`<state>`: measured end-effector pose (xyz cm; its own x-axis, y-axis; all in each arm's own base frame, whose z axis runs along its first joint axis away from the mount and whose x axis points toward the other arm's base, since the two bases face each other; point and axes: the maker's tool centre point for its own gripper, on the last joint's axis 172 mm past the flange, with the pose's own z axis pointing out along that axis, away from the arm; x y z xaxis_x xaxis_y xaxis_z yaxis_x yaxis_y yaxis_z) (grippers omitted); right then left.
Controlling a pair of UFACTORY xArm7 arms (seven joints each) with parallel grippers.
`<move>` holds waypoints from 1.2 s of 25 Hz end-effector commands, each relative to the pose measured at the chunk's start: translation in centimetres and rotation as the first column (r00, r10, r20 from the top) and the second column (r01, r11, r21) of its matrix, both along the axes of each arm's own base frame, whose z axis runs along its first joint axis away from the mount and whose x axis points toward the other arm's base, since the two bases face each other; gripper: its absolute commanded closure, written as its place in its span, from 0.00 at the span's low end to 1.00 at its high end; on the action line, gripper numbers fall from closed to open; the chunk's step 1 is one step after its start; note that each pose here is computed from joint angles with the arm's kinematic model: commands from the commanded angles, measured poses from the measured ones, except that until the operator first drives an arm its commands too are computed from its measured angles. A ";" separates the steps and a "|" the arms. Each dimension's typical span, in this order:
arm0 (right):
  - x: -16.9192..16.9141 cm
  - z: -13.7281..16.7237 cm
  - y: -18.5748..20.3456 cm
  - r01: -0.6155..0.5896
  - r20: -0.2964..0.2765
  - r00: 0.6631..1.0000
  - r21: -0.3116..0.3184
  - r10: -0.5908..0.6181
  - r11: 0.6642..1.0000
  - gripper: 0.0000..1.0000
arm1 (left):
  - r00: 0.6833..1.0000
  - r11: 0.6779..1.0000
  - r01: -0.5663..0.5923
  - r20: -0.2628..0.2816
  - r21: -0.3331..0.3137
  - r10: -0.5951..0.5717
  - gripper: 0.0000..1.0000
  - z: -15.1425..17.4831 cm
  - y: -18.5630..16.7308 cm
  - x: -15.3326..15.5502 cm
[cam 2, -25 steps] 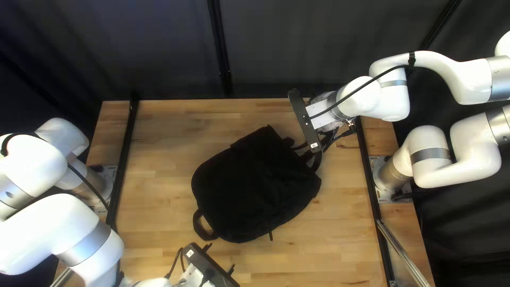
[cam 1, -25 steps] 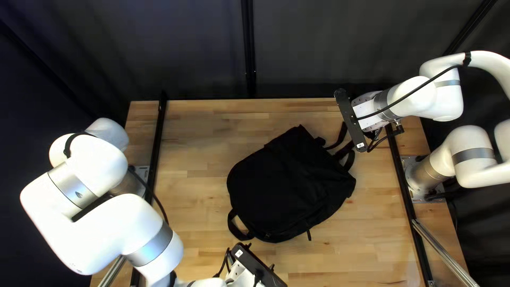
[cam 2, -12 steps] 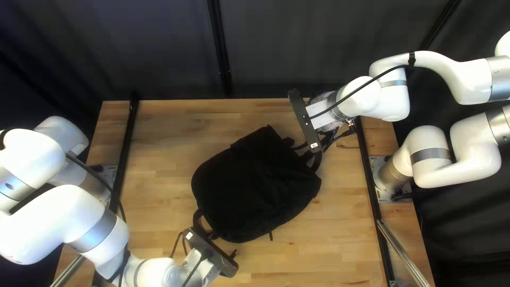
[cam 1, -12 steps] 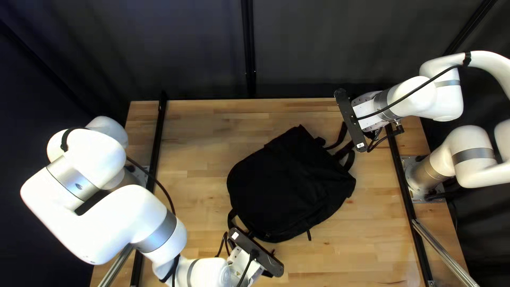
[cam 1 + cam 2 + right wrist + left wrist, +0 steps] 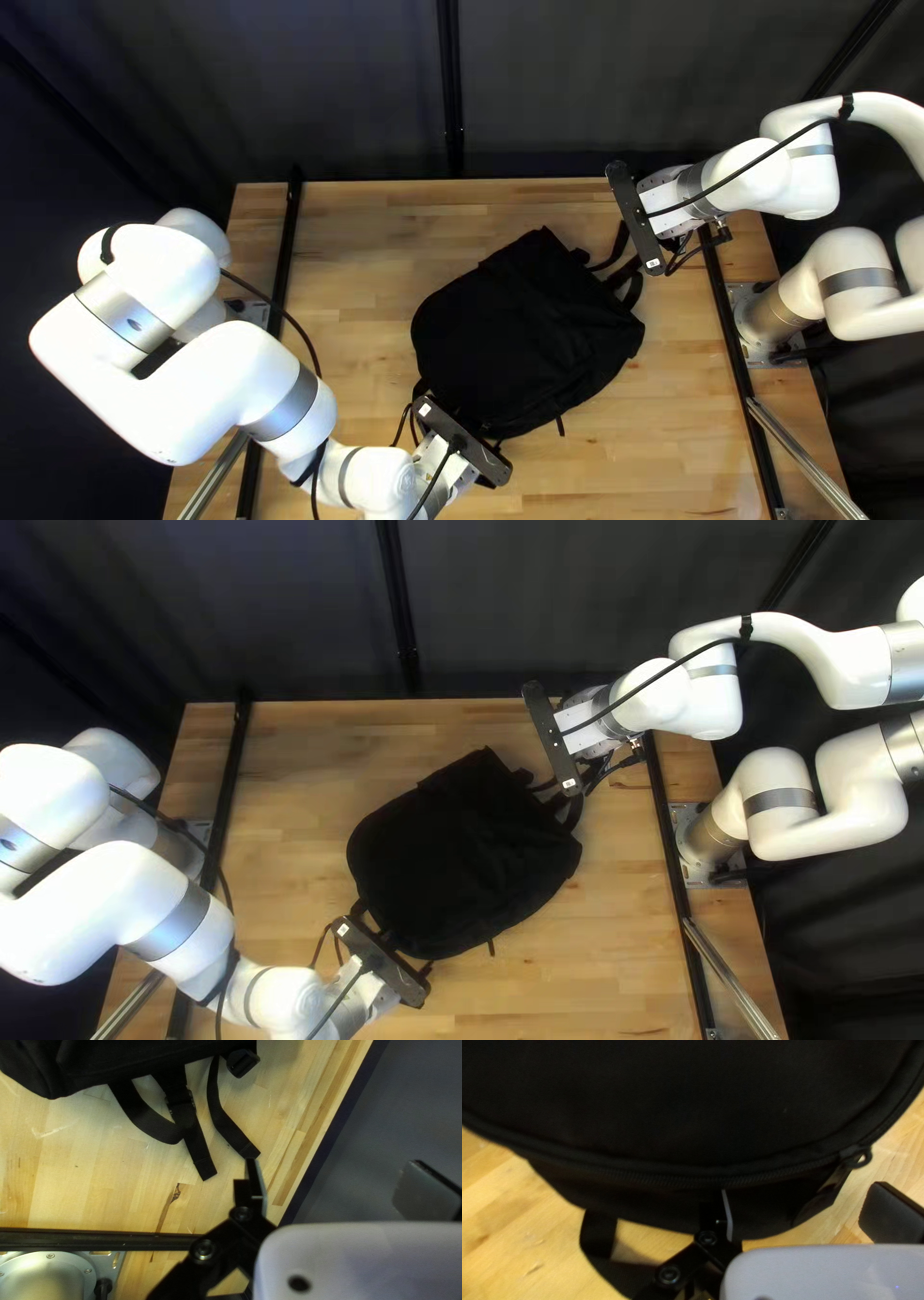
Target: Remove a lunch box from a kids backpack
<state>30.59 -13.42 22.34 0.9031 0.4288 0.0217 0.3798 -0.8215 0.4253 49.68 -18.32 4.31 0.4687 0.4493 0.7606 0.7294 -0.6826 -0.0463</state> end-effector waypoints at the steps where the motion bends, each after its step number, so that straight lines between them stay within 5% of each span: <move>1: 0.0 0.0 0.0 0.000 0.000 1.000 0.000 0.000 1.000 0.00 | 1.000 1.000 0.009 0.007 -0.009 -0.009 0.99 -0.3 -0.3 0.3; 30: 0.0 0.0 0.0 0.000 0.000 1.000 0.000 0.000 1.000 0.00 | 0.996 0.997 0.077 -0.051 -0.001 -0.077 1.00 3.8 -2.5 -1.6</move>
